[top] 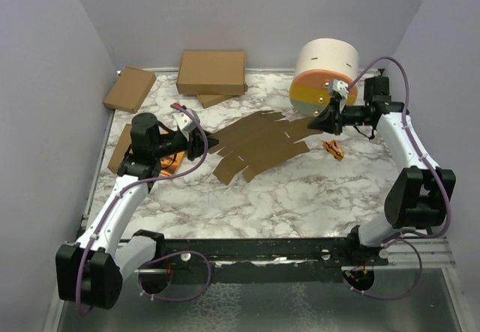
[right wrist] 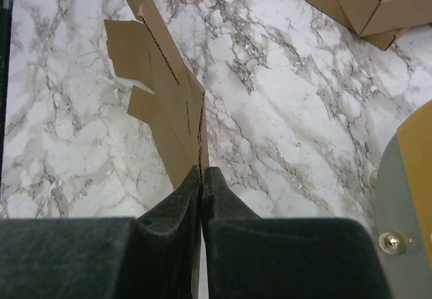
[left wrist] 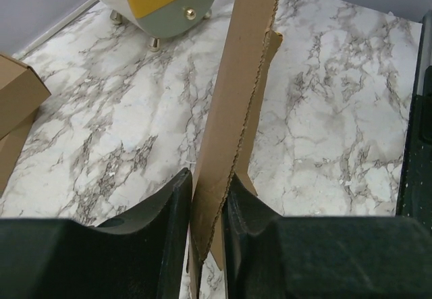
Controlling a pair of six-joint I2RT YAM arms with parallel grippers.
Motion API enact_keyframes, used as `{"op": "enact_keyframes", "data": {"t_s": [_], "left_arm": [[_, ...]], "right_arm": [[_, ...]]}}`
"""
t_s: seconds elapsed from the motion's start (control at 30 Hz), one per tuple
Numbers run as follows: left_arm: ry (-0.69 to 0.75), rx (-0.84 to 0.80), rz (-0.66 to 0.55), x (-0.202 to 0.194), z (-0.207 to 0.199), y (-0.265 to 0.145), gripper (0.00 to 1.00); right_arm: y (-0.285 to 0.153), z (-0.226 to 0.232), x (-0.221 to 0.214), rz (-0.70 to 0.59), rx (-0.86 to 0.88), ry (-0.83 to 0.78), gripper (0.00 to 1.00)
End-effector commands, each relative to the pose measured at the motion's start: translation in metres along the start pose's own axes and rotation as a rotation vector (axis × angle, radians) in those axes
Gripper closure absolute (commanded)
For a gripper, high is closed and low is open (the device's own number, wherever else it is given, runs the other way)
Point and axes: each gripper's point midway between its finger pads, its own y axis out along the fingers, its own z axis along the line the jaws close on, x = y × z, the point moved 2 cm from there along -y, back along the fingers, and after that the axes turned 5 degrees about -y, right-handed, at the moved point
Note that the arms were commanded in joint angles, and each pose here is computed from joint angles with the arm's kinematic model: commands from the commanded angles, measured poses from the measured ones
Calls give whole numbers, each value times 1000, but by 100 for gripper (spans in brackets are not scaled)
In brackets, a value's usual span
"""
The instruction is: Fold the paper box
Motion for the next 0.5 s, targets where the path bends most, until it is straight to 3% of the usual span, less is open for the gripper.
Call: {"op": "enact_keyframes", "data": {"t_s": [0.0,0.3,0.4,0.47], "left_arm": [[28,18,-2,4,4,0,75],[94,90,27,0,12,-7,62],[114,105,33,-2,14,-9,62],[109,89,28,-1,12,-7,69]], "right_arm": [[0,-1,6,-9,17,-8,99],[1,-2,5,-9,32,27,99],[2,-1,5,-15,41,32,99],[2,-1,5,-19,47,33,99]]}}
